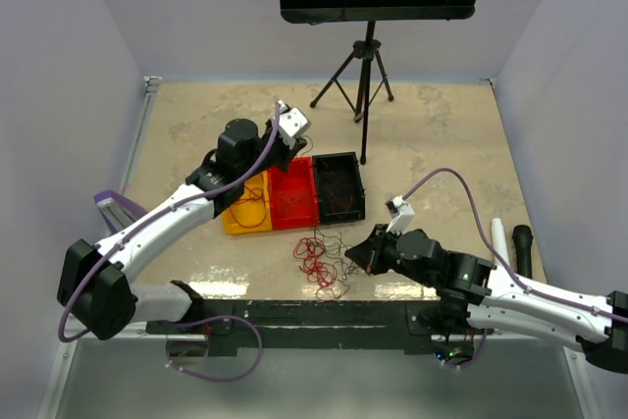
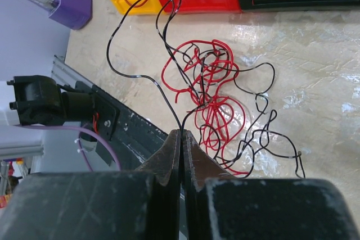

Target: Untangle the cables

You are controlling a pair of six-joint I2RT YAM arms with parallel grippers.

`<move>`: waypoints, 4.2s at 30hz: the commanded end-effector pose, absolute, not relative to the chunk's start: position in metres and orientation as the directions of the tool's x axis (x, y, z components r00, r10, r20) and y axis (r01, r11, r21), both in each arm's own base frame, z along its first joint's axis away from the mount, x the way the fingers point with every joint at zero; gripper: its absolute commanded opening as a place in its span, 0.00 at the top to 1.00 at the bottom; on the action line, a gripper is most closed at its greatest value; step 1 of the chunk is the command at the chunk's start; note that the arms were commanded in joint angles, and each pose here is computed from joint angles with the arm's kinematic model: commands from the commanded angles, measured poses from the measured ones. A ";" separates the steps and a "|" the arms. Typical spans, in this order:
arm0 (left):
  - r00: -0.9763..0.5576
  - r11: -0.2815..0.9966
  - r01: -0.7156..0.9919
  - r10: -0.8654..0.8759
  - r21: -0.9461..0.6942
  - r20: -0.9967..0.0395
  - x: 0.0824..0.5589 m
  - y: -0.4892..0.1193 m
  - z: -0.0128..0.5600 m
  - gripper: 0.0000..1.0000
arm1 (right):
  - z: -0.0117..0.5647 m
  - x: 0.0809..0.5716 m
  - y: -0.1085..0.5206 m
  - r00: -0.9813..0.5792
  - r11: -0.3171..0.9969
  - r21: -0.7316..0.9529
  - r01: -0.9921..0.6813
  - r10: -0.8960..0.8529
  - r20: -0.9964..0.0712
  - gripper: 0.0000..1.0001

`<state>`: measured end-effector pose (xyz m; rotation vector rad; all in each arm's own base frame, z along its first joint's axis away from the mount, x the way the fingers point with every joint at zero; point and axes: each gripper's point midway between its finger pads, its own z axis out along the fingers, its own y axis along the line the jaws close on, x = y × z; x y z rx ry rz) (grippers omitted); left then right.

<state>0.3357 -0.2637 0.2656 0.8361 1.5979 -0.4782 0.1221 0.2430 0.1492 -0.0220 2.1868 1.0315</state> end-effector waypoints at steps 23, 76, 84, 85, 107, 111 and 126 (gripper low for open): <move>-0.160 0.773 0.586 0.404 0.243 -0.901 0.373 -0.241 0.157 1.00 | 0.153 0.121 0.254 -0.749 0.638 0.699 -0.323 0.279 -0.601 1.00; -0.394 0.865 0.501 0.202 -0.026 -0.897 0.351 -0.147 0.267 0.00 | 0.217 0.267 0.350 -0.493 0.828 0.459 -0.322 0.267 -0.828 0.41; -0.399 0.943 0.321 0.047 -0.091 -0.916 0.386 -0.071 0.319 0.00 | 0.194 0.315 0.378 -0.454 0.876 0.383 -0.292 0.226 -0.862 0.63; -0.403 0.946 0.311 0.043 -0.092 -0.914 0.389 -0.067 0.322 0.00 | 0.186 0.318 0.381 -0.460 0.883 0.372 -0.287 0.214 -0.862 0.64; -0.405 0.887 0.453 0.115 -0.090 -0.907 0.377 -0.080 0.332 0.00 | 0.190 0.302 0.414 -0.558 0.836 0.389 -0.386 0.124 -0.820 0.21; -0.414 0.884 0.461 0.137 -0.077 -0.900 0.372 -0.079 0.329 0.00 | 0.211 0.288 0.407 -0.573 0.808 0.414 -0.419 0.118 -0.811 0.14; -0.403 0.719 0.693 0.334 -0.045 -0.852 0.325 -0.125 0.280 0.00 | 0.152 0.195 0.323 -0.706 0.824 0.460 -0.331 0.108 -0.700 0.19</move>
